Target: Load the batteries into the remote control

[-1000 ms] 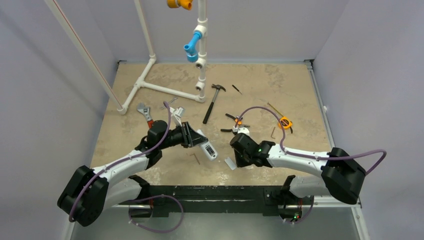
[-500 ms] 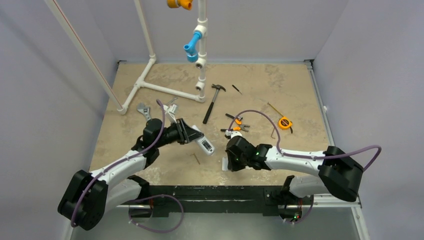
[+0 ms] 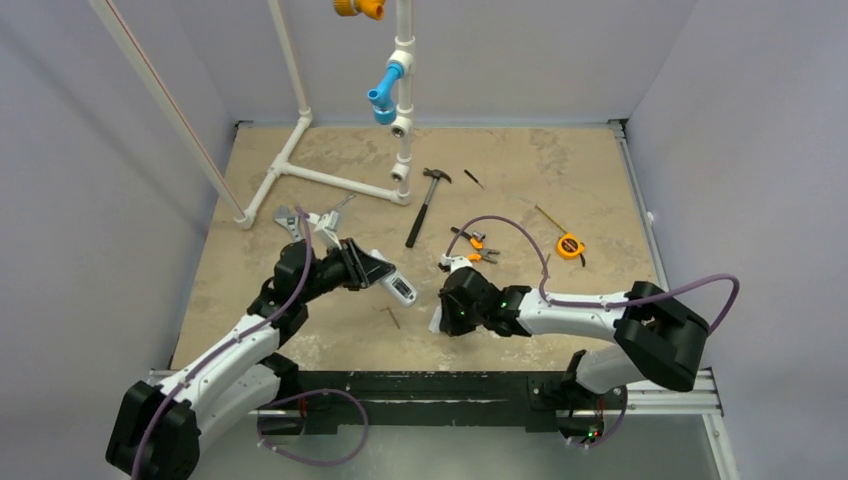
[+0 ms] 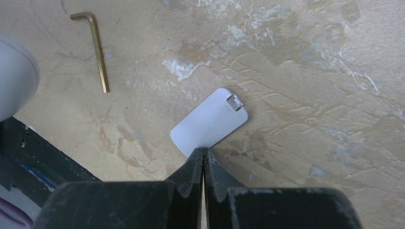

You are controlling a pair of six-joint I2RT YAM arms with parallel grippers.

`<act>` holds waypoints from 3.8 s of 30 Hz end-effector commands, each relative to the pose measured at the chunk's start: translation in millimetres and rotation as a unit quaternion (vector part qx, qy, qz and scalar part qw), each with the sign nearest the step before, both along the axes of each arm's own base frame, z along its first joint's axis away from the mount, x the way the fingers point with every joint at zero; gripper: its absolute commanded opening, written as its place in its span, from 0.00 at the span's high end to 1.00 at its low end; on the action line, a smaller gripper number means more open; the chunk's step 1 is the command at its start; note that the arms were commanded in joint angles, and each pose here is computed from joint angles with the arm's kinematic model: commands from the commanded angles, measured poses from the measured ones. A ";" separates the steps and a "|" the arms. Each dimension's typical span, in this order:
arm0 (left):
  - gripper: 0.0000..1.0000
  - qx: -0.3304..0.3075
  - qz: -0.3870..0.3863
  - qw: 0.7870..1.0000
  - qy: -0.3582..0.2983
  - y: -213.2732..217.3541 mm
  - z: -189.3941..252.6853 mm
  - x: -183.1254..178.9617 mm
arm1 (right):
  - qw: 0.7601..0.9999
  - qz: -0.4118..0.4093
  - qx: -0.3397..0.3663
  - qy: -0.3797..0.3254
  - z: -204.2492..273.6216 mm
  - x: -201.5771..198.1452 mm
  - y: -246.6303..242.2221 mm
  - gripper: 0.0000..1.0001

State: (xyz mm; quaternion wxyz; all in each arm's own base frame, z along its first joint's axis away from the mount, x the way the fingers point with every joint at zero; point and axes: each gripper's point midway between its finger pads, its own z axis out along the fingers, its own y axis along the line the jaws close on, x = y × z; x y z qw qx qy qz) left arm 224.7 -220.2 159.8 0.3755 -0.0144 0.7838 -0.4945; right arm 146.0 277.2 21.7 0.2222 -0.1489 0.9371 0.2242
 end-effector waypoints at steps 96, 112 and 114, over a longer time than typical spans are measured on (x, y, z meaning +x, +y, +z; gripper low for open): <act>1.00 0.064 0.053 0.997 -0.011 22.3 12.5 14.5 | 0.989 -0.012 -0.140 -0.056 4.6 64.1 17.8 0.65; 1.00 0.058 0.046 0.997 -0.005 18.0 8.3 16.3 | 0.989 -0.005 -0.119 -0.086 22.8 63.6 10.1 0.73; 1.00 0.056 0.044 0.997 -0.004 17.2 8.6 16.4 | 0.989 -0.006 -0.114 -0.092 26.4 62.8 7.7 0.74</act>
